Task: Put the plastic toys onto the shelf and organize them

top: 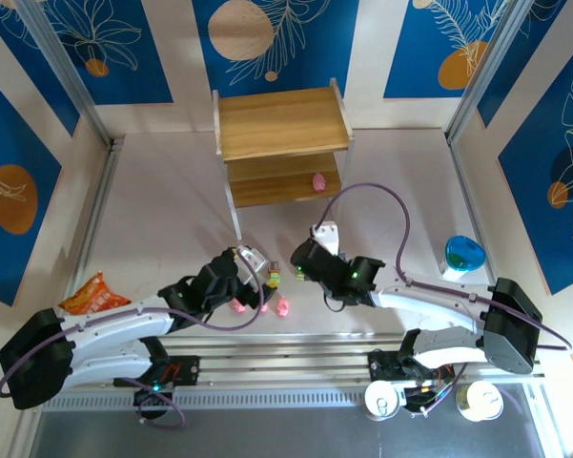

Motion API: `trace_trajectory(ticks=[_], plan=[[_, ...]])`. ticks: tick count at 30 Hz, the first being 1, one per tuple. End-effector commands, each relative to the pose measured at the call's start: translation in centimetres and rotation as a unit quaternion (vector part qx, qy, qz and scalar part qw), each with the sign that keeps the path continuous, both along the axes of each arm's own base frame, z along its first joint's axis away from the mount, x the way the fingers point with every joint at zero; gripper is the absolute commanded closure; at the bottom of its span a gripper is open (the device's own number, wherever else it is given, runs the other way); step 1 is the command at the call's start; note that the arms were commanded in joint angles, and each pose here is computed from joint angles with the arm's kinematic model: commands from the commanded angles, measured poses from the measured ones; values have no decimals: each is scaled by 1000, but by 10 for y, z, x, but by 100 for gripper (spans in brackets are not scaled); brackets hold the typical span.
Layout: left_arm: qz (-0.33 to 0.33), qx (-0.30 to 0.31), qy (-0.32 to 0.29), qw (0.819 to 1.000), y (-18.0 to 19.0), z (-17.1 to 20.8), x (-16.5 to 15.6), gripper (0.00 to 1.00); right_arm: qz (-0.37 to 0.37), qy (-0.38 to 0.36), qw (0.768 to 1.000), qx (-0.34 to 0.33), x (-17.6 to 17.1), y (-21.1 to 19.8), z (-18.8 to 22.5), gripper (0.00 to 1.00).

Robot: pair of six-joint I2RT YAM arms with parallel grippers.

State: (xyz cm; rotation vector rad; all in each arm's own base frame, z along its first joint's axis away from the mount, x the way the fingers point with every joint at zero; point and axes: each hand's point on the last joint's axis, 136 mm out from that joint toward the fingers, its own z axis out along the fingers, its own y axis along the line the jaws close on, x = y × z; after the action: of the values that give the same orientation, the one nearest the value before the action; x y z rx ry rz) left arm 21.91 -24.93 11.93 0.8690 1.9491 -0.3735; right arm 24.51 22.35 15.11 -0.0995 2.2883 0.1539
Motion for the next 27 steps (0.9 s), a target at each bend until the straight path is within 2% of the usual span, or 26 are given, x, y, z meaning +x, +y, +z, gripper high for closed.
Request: trace_trajectory(ticks=[1, 15, 27], plan=[[-4, -22, -8, 1000, -4, 12, 0, 0, 34, -28, 999, 10, 16, 13, 29, 69], [67, -43, 29, 996, 25, 4, 23, 0, 62, -66, 996, 13, 72, 29, 74, 69], [91, -62, 43, 993, 39, 3, 31, 0, 69, -73, 995, 14, 112, 37, 85, 69]])
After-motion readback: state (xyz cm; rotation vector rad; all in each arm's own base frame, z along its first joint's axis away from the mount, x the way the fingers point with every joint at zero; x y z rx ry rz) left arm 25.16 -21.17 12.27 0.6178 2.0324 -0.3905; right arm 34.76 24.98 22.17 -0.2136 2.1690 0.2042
